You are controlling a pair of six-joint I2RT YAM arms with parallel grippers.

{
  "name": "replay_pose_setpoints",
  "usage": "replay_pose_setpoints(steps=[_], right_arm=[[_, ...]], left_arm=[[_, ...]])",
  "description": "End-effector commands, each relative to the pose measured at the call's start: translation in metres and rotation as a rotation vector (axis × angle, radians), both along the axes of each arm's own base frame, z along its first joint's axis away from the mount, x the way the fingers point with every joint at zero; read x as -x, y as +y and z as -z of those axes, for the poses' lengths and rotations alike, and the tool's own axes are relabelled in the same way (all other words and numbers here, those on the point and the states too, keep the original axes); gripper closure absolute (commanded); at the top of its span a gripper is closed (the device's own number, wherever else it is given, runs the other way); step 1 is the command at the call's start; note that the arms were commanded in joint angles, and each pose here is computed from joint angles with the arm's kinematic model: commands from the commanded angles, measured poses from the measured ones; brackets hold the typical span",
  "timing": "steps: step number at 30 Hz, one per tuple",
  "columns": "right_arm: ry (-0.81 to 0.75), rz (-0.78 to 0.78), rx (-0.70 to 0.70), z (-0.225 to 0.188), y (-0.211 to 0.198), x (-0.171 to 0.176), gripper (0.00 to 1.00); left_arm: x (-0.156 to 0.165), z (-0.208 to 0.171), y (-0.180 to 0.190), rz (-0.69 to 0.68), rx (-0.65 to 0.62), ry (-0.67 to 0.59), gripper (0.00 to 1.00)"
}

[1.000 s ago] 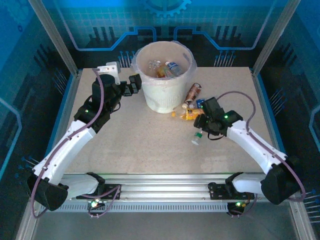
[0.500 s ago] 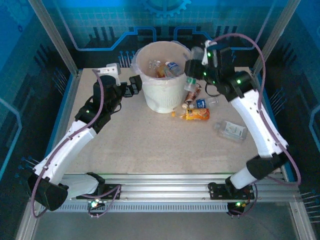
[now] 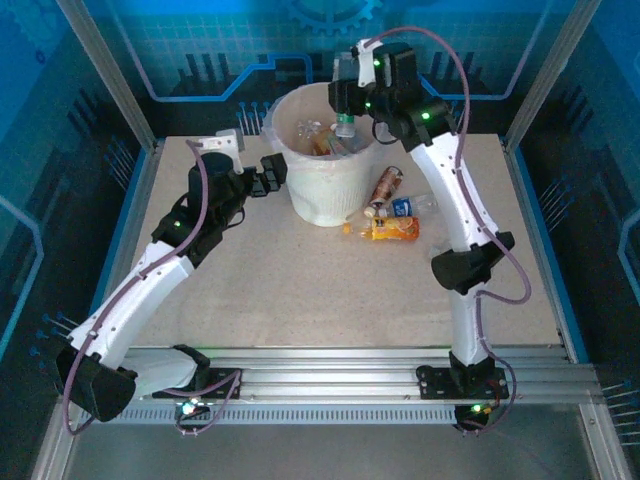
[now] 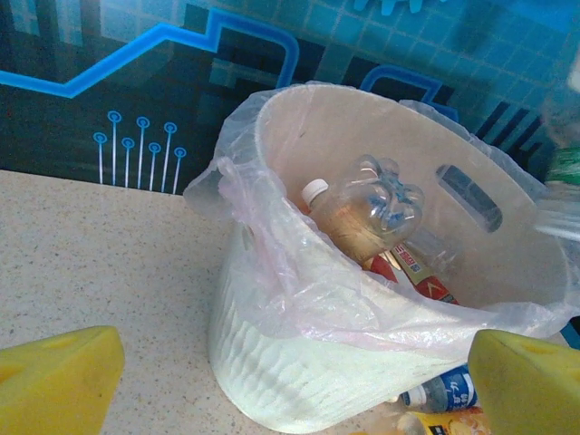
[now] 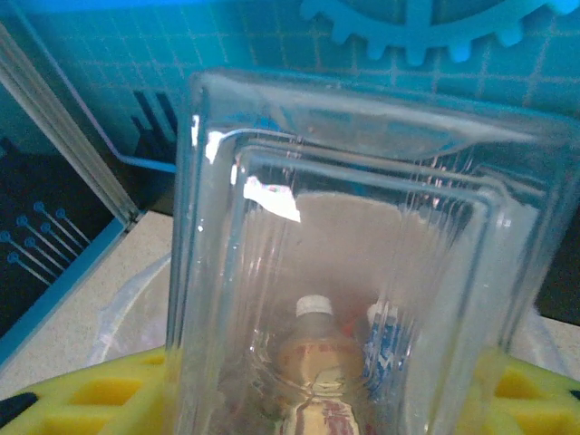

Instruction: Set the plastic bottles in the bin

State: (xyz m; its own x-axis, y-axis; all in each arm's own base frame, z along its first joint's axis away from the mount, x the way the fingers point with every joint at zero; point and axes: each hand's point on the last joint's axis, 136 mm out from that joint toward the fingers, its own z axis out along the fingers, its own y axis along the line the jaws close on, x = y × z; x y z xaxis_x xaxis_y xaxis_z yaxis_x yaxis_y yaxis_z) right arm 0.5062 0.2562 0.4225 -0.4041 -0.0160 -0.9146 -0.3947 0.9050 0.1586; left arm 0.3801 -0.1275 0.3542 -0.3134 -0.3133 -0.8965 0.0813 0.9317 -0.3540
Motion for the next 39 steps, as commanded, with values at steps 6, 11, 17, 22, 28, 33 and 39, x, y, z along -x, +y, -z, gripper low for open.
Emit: replay_pose_setpoints(steps=[6, 11, 17, 22, 28, 33, 39], right_arm=[[0.06, -0.124, 0.068, 0.043, 0.027, -0.008, 0.47], [0.1, -0.14, 0.096, 0.064, 0.031, -0.011, 0.37], [0.113, -0.163, 0.091, 0.067, 0.035, -0.009, 0.14], [0.088, -0.17, 0.074, 0.053, 0.034, -0.005, 0.05], [0.046, -0.171, 0.047, 0.024, 0.029, 0.007, 0.04], [0.053, -0.101, 0.055, 0.006, 0.004, 0.023, 0.01], [0.182, 0.047, 0.064, 0.018, -0.05, 0.046, 0.0]], left_arm=[[0.001, -0.002, -0.002, 0.011, 0.041, -0.01, 0.01], [0.001, -0.001, -0.002, 0.01, 0.042, -0.008, 0.01], [0.0, -0.002, -0.004, 0.013, 0.042, -0.008, 0.01], [0.0, -0.002, -0.003, 0.011, 0.041, -0.009, 0.01], [-0.001, -0.002, -0.004, 0.011, 0.033, -0.007, 0.01], [-0.002, 0.0, -0.002, 0.004, 0.025, -0.005, 0.01], [0.0, 0.001, 0.001, -0.006, 0.015, -0.005, 0.01]])
